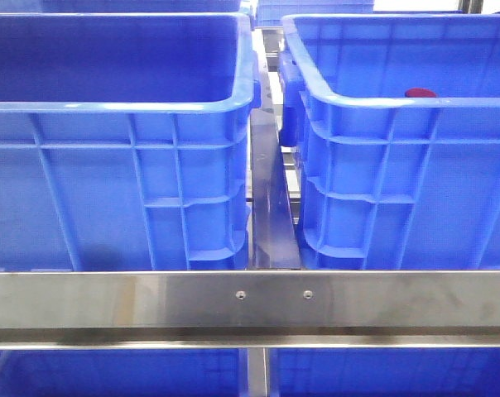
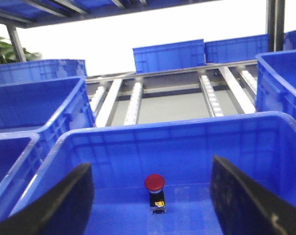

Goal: Pick red and yellow buttons and place in box

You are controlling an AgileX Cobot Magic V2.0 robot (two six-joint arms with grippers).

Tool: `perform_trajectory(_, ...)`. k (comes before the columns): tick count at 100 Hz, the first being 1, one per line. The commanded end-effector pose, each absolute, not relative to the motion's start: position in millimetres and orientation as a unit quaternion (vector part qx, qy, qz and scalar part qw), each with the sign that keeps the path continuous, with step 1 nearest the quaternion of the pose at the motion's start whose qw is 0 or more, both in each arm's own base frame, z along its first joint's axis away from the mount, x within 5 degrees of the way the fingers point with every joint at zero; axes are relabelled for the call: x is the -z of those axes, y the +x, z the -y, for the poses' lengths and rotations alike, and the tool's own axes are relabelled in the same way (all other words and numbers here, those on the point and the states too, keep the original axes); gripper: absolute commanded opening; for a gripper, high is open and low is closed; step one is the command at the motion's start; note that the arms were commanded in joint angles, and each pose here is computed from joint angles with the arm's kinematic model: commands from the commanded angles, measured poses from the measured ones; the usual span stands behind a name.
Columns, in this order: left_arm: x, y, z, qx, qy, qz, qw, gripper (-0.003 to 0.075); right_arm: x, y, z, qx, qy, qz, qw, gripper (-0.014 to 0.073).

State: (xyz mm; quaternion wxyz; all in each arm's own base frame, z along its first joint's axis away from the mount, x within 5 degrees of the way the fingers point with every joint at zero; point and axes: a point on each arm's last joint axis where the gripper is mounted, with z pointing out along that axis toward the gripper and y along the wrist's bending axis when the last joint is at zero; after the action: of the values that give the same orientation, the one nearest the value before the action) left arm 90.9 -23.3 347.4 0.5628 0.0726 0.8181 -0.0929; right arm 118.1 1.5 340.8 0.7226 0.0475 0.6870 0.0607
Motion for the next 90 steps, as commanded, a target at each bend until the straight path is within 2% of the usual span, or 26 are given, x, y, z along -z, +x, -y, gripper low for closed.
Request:
perform_trajectory(1, -361.5, 92.5, 23.7, 0.102, 0.066, -0.791, 0.599, -0.0019, -345.9, 105.5, -5.1, -0.072, 0.029, -0.667, 0.741, 0.0461)
perform_trajectory(7, -361.5, 92.5, 23.7, 0.102, 0.066, -0.791, 0.599, -0.0019, -344.5, 99.6, -5.7, -0.075, 0.025, -0.660, 0.747, 0.0392)
perform_trajectory(26, -361.5, 92.5, 23.7, 0.102, 0.066, -0.791, 0.599, -0.0019, -344.6, 92.0, -6.2, -0.077, 0.022, -0.650, 0.756, 0.0081)
perform_trajectory(40, -361.4, 92.9, 23.8, 0.102, 0.066, -0.792, 0.599, -0.0019, -344.6, 91.9, -6.6, -0.079, 0.020, -0.650, 0.756, -0.0070)
perform_trajectory(72, -361.4, 92.9, 23.8, 0.102, 0.066, -0.792, 0.599, 0.0000, -344.7, 91.9, -7.2, -0.081, 0.018, -0.649, 0.756, -0.0067)
perform_trajectory(81, -361.4, 92.9, 23.8, 0.102, 0.066, -0.792, 0.599, 0.0087, -344.7, 91.9, -7.2, -0.081, 0.018, -0.649, 0.756, -0.0067)
perform_trajectory(90, -361.4, 92.9, 23.8, 0.102, 0.066, -0.792, 0.599, 0.0241, -344.7, 91.9, -7.2, -0.081, 0.018, -0.649, 0.756, -0.0067)
